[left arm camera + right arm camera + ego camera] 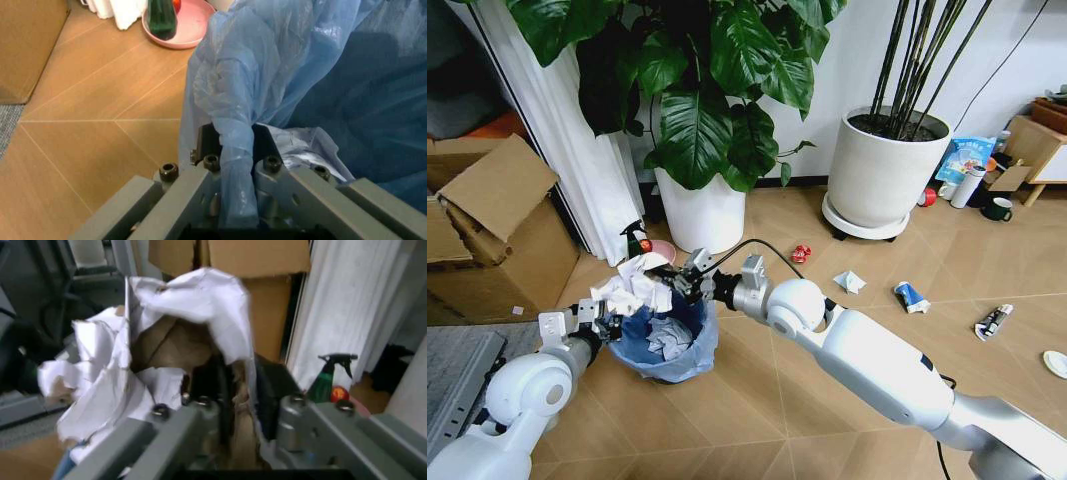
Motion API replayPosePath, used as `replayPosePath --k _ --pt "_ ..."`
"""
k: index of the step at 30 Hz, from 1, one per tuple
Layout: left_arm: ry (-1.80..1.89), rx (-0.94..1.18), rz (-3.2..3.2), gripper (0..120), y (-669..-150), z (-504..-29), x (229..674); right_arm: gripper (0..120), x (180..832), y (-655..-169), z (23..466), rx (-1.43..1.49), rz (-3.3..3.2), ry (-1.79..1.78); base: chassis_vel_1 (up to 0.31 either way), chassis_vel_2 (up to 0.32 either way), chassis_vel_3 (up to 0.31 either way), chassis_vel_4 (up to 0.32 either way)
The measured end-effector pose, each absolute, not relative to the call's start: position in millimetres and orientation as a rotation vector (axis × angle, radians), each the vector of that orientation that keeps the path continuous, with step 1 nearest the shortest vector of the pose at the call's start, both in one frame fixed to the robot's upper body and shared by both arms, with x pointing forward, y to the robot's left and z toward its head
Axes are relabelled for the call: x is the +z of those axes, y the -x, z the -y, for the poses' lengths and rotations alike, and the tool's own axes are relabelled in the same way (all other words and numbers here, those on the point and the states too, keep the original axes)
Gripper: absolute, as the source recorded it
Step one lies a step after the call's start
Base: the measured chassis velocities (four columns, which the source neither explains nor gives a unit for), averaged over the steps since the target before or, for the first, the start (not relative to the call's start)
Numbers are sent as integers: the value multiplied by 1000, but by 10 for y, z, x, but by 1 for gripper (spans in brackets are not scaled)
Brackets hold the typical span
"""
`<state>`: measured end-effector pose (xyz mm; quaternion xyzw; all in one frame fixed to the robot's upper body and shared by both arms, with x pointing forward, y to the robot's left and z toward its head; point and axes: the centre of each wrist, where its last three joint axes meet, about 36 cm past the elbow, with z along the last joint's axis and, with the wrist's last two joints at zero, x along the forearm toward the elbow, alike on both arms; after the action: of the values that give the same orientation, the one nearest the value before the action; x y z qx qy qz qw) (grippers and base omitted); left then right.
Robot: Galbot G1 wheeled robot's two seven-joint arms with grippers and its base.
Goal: Pick up the trash bin and place the garbage on the floor into it.
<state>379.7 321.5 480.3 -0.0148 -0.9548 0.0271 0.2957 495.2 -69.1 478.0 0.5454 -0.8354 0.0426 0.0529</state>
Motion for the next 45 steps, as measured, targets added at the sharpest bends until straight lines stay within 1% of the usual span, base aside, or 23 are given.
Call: replayPosePath --k 1,4,5,7,8,9,10,12,13,14,17,18,21,22,24,30,33,34,37,38,42,43,45 --pt "39 72 2540 0 -3797 -3215 4803 16 4780 -4952 691 129 2540 -1658 0 0 0 0" --pt "44 75 2547 0 -3812 -3211 4820 31 4733 -4950 685 148 2530 -1653 0 0 0 0" --pt "44 75 2547 0 -3812 -3211 4820 31 4733 -4950 685 148 2530 -1653 0 0 0 0" --pt "46 77 2551 0 -3819 -3207 4827 39 4717 -4955 682 151 2526 -1651 0 0 0 0" --pt "46 77 2551 0 -3819 -3207 4827 39 4717 -4955 682 151 2526 -1651 0 0 0 0" --pt "46 79 2553 0 -3823 -3206 4831 46 4704 -4961 675 152 2526 -1649 0 0 0 0" --pt "47 79 2553 0 -3822 -3205 4832 48 4702 -4965 674 152 2526 -1649 0 0 0 0" --pt "48 78 2555 0 -3818 -3204 4837 61 4706 -4970 667 151 2529 -1652 0 0 0 0" --pt "48 78 2555 0 -3818 -3204 4837 61 4706 -4970 667 151 2529 -1652 0 0 0 0" --pt "48 77 2556 0 -3816 -3207 4841 65 4712 -4974 665 151 2531 -1653 0 0 0 0" --pt "48 76 2559 0 -3808 -3208 4854 79 4718 -4989 680 151 2539 -1644 0 0 0 0" --pt "48 76 2559 0 -3808 -3208 4854 79 4718 -4989 680 151 2539 -1644 0 0 0 0" --pt "53 76 2563 0 -3792 -3195 4870 93 4722 -5010 719 152 2554 -1628 0 0 0 0" --pt "53 76 2563 0 -3792 -3195 4870 93 4722 -5010 719 152 2554 -1628 0 0 0 0" --pt "54 76 2565 0 -3782 -3190 4876 98 4752 -5008 737 137 2583 -1599 0 0 0 0" --pt "45 76 2572 0 -3749 -3186 4882 100 4838 -4984 875 84 2685 -1419 0 0 0 0" --pt "45 61 2582 0 -3702 -3161 4876 100 4793 -4957 1195 86 2760 -1160 0 0 0 0" --pt "45 61 2582 0 -3702 -3161 4876 100 4793 -4957 1195 86 2760 -1160 0 0 0 0" --pt "46 52 2594 0 -3674 -3148 4893 100 4711 -4905 1583 109 2805 -982 0 0 0 0" --pt "46 52 2594 0 -3674 -3148 4893 100 4711 -4905 1583 109 2805 -982 0 0 0 0" --pt "39 49 2606 0 -3662 -3158 4912 100 4535 -4707 2057 108 2811 -770 0 0 0 0" --pt "39 49 2606 0 -3662 -3158 4912 100 4535 -4707 2057 108 2811 -770 0 0 0 0" --pt "35 53 2611 0 -3648 -3160 4921 100 4437 -4595 2249 112 2806 -691 0 0 0 0"
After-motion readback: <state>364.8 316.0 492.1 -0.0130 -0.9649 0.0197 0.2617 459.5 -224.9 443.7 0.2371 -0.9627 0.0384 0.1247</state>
